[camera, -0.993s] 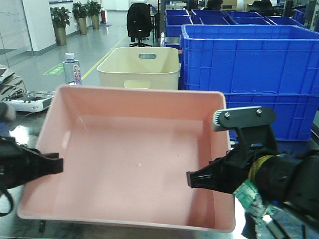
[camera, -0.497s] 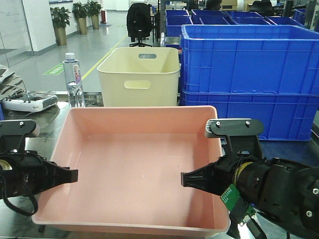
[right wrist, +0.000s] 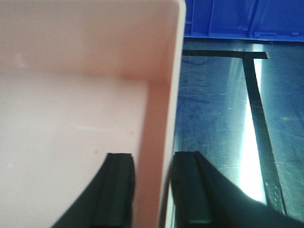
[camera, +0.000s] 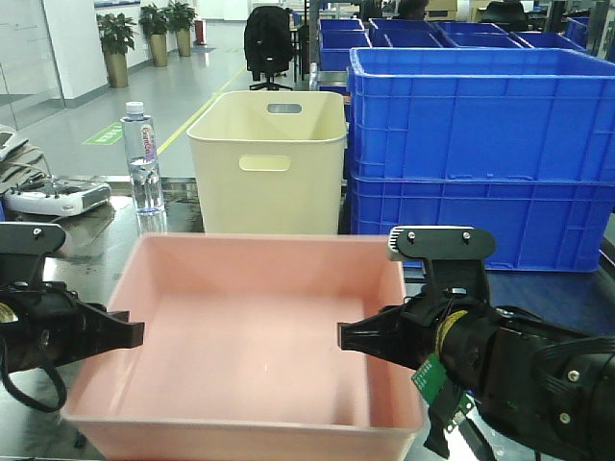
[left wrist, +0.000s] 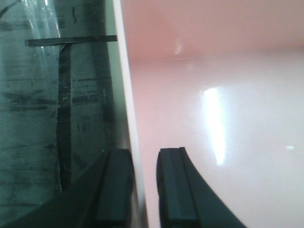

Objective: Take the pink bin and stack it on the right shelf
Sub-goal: 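Lower the pink bin onto the table in front of the cream bin, then open both grippers and raise them off the pink bin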

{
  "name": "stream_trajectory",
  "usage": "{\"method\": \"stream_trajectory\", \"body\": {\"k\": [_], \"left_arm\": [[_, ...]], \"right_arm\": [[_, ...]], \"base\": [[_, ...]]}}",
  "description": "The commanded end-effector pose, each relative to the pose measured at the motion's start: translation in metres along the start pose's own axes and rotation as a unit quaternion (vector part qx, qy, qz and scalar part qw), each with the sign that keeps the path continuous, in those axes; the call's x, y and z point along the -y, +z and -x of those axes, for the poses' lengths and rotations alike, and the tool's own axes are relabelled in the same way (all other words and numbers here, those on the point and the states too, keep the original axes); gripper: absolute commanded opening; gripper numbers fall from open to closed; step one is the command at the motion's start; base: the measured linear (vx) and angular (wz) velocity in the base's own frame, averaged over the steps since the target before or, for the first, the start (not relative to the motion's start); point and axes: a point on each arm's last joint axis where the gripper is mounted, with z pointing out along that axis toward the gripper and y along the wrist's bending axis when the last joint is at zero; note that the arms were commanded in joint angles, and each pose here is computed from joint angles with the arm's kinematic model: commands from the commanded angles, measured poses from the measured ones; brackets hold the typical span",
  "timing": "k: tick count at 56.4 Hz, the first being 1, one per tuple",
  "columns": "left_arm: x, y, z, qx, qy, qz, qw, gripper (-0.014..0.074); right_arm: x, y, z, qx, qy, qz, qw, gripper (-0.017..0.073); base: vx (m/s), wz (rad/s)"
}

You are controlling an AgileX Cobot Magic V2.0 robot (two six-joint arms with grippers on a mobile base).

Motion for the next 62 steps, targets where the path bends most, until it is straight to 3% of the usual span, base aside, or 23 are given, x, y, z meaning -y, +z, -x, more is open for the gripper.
{"method": "stream_trajectory", "body": {"k": [1,12,24,30,34,40,44,51,62], "left_arm": [[0.001,-0.015,0.025,0.079,0.002,0.003,0.997,0.0378],[0.001,-0.019,0.03,0.101,0.002,0.006,0.995,0.0419],[0.007,-0.057,0.055,0.152,0.006,-0.004,0.988,0.0393],[0.01,-0.09,0.062,0.174,0.017,-0.01,0.984,0.0307],[0.012,-0.111,0.061,0.175,0.044,-0.009,0.984,0.0199],[0.013,-0.142,0.052,0.169,0.085,0.002,0.982,0.0001],[0.013,-0.157,0.041,0.18,0.09,0.004,0.98,-0.0011],[0.01,-0.174,0.004,0.184,0.089,0.004,0.979,-0.0009],[0.004,-0.191,-0.073,0.179,0.083,0.002,0.98,-0.0009]], "right_arm": [[-0.002,-0.01,0.02,0.043,-0.004,0.022,0.999,0.0421],[0.001,-0.01,0.02,0.045,-0.005,0.011,0.999,0.0527],[0.01,-0.039,0.037,0.084,0.005,0.011,0.996,0.051],[0.018,-0.071,0.051,0.122,0.009,0.02,0.992,0.0452],[0.026,-0.096,0.06,0.15,-0.007,0.026,0.988,0.0365],[0.041,-0.136,0.068,0.18,-0.072,0.024,0.981,0.0137],[0.05,-0.158,0.067,0.185,-0.102,0.018,0.977,-0.0006],[0.066,-0.181,0.048,0.176,-0.152,0.011,0.973,-0.0014],[0.084,-0.192,-0.011,0.194,-0.198,0.029,0.96,-0.0013]], "base": [[0.0,0.0],[0.0,0.0],[0.0,0.0],[0.0,0.0],[0.0,0.0],[0.0,0.0],[0.0,0.0],[0.0,0.0],[0.0,0.0]]}}
